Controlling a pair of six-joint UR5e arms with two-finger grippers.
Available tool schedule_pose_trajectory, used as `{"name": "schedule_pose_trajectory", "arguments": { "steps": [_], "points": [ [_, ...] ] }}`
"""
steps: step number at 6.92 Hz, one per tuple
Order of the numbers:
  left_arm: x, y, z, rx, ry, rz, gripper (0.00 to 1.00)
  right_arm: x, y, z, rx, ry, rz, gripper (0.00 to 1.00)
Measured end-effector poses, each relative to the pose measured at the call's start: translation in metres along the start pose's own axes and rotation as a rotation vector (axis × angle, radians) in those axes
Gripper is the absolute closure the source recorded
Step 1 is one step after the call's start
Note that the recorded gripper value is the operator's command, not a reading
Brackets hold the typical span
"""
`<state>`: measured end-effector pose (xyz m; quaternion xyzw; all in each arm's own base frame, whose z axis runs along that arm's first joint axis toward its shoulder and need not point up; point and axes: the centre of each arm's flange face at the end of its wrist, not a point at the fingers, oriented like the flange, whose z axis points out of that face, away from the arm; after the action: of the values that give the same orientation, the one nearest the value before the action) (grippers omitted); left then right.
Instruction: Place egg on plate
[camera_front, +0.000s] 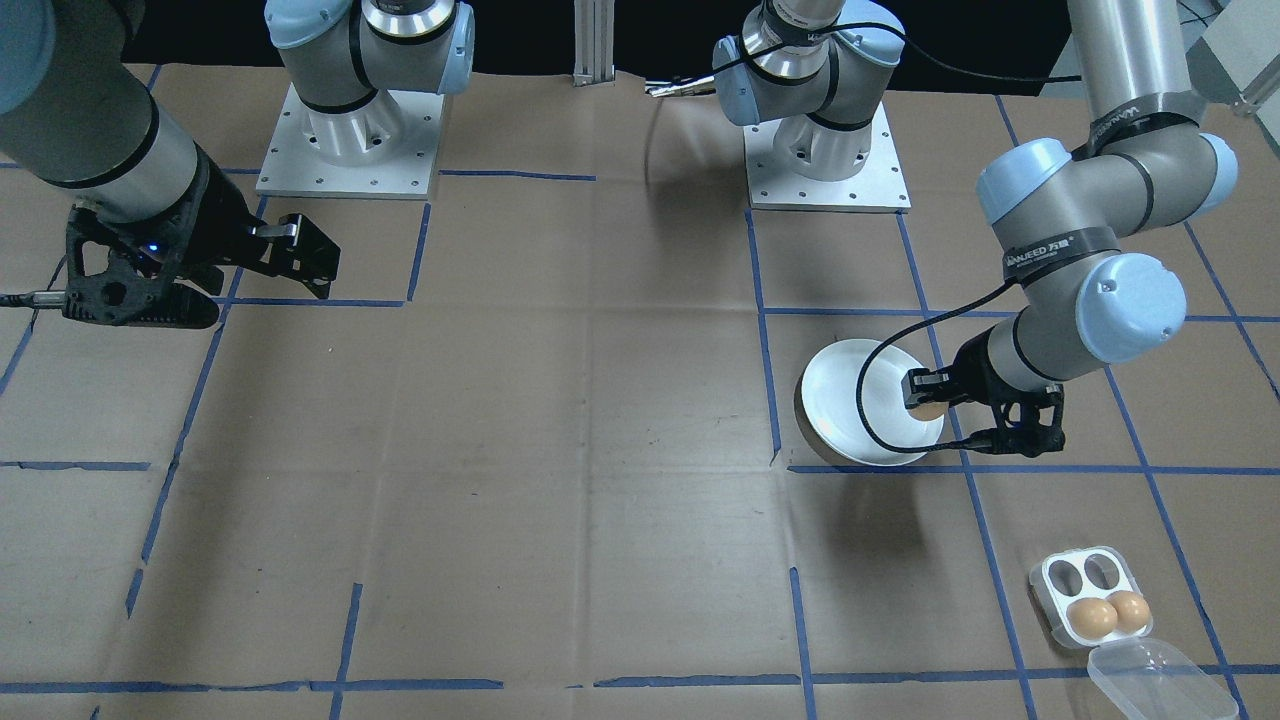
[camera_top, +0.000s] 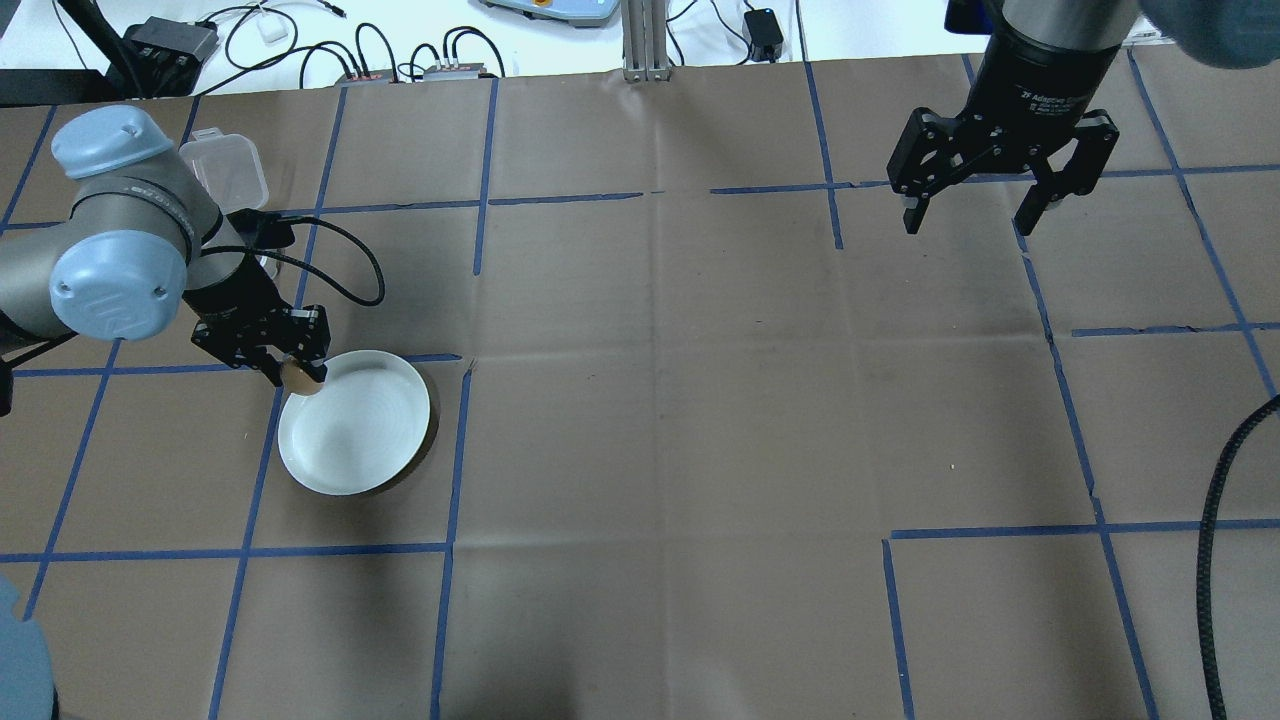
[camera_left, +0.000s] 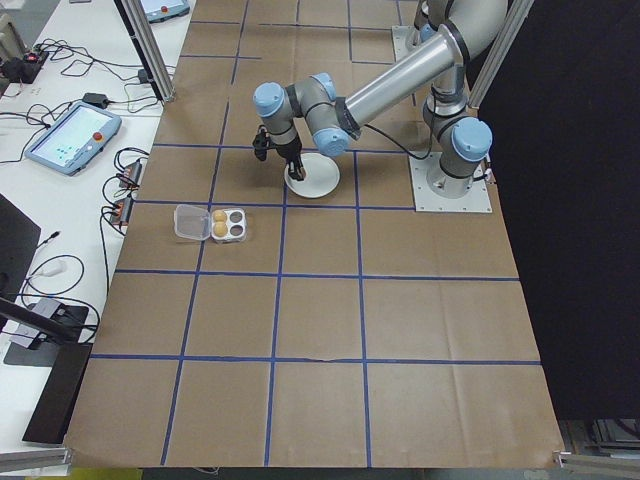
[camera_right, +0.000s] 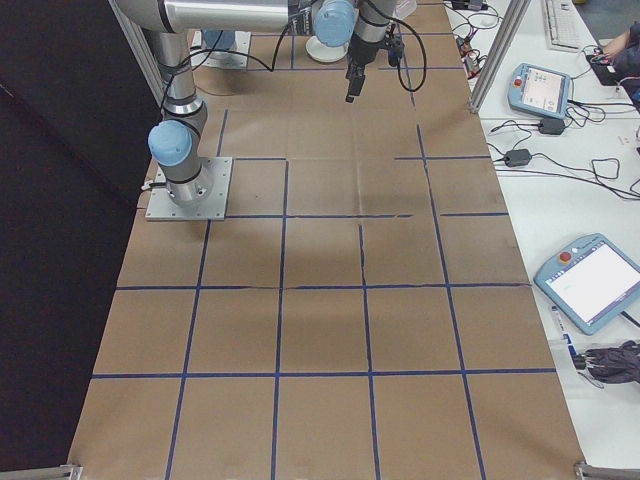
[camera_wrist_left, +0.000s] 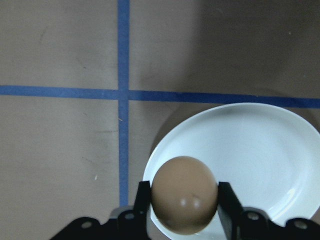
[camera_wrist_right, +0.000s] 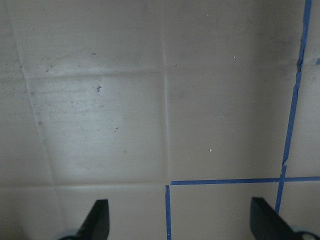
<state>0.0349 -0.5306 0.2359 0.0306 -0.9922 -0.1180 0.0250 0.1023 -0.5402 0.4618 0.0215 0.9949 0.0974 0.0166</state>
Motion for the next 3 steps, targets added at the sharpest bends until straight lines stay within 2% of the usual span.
{"name": "schedule_pose_trajectory", "arguments": {
  "steps": [1,3],
  "points": [
    [0.0053,0.0069,0.009,-0.011,0.005,0.006,0.01,0.0,0.0001,-0.0001,0.0,0.0,0.0,0.0],
    [0.0077,0.0116,0.0107,-0.005,0.001,0.015,0.01,-0.0001,-0.0001,0.0001,0.0,-0.001,0.0,0.0]
  ]
}}
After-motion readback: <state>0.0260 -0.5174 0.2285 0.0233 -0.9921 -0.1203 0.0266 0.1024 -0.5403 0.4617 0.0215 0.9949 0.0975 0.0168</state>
